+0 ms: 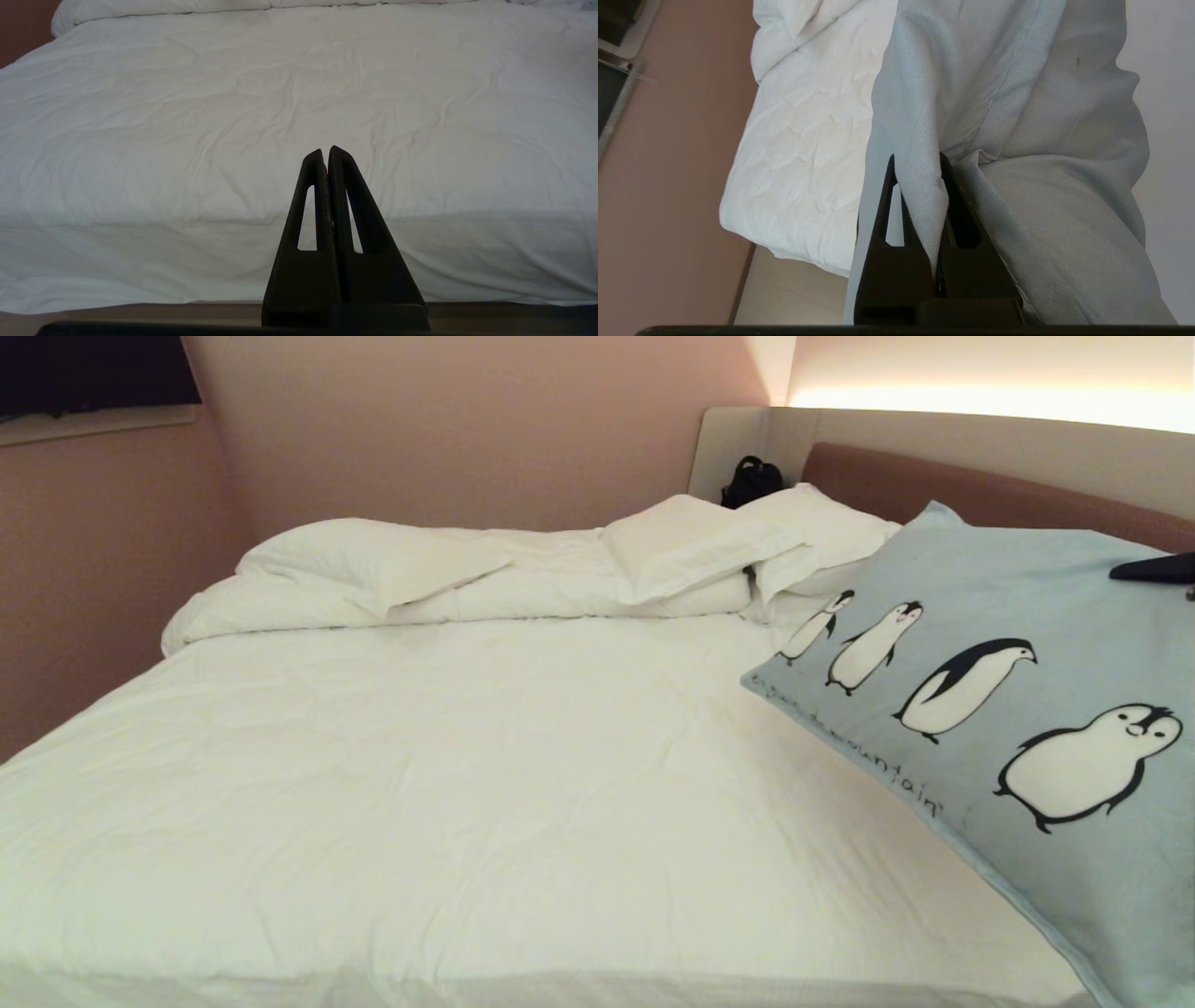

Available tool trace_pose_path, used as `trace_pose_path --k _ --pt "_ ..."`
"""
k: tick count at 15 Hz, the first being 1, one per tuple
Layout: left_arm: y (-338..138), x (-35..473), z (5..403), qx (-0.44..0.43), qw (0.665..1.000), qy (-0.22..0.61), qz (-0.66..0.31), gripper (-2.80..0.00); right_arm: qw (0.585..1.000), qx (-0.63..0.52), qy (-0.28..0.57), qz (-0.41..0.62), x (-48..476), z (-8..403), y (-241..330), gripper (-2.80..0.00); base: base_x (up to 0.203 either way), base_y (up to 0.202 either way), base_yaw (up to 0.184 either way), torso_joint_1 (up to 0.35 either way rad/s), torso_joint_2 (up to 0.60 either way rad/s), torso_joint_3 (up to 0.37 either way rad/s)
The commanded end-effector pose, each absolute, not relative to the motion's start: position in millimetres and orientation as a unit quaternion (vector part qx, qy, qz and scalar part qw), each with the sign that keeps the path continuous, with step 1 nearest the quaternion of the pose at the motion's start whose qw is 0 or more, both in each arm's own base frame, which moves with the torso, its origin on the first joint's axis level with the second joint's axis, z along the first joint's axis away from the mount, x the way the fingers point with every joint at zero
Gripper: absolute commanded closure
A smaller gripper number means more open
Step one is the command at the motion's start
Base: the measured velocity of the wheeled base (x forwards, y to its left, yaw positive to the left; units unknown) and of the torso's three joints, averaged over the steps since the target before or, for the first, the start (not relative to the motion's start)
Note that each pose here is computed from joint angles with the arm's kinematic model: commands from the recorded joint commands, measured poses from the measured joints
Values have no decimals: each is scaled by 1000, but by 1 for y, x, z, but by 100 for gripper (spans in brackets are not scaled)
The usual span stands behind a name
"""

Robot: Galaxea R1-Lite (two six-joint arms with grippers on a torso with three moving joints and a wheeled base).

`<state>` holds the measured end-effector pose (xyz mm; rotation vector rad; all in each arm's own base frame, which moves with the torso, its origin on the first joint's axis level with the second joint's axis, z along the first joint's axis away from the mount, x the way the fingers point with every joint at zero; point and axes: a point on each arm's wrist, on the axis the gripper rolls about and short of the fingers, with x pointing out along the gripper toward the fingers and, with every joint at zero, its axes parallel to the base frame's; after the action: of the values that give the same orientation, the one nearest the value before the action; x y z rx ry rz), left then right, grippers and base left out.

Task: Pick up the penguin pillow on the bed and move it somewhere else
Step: Move to the foot of the bed

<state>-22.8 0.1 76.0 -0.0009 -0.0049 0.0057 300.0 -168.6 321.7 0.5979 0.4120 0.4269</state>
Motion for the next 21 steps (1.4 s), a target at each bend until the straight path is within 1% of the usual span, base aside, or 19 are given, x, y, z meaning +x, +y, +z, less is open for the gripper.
trace_pose_path --k 1,7,21 --pt "0 -23 76 -1 1000 -3 3 0 912 295 193 209 291 333 -162 0 0 0 0 0 0 0" --pt "0 -23 76 0 1000 -3 3 0 917 302 189 180 284 342 -156 0 0 0 0 0 0 0" --pt "0 -23 76 2 1000 -3 3 0 912 310 196 185 284 341 -150 0 0 0 0 0 0 0"
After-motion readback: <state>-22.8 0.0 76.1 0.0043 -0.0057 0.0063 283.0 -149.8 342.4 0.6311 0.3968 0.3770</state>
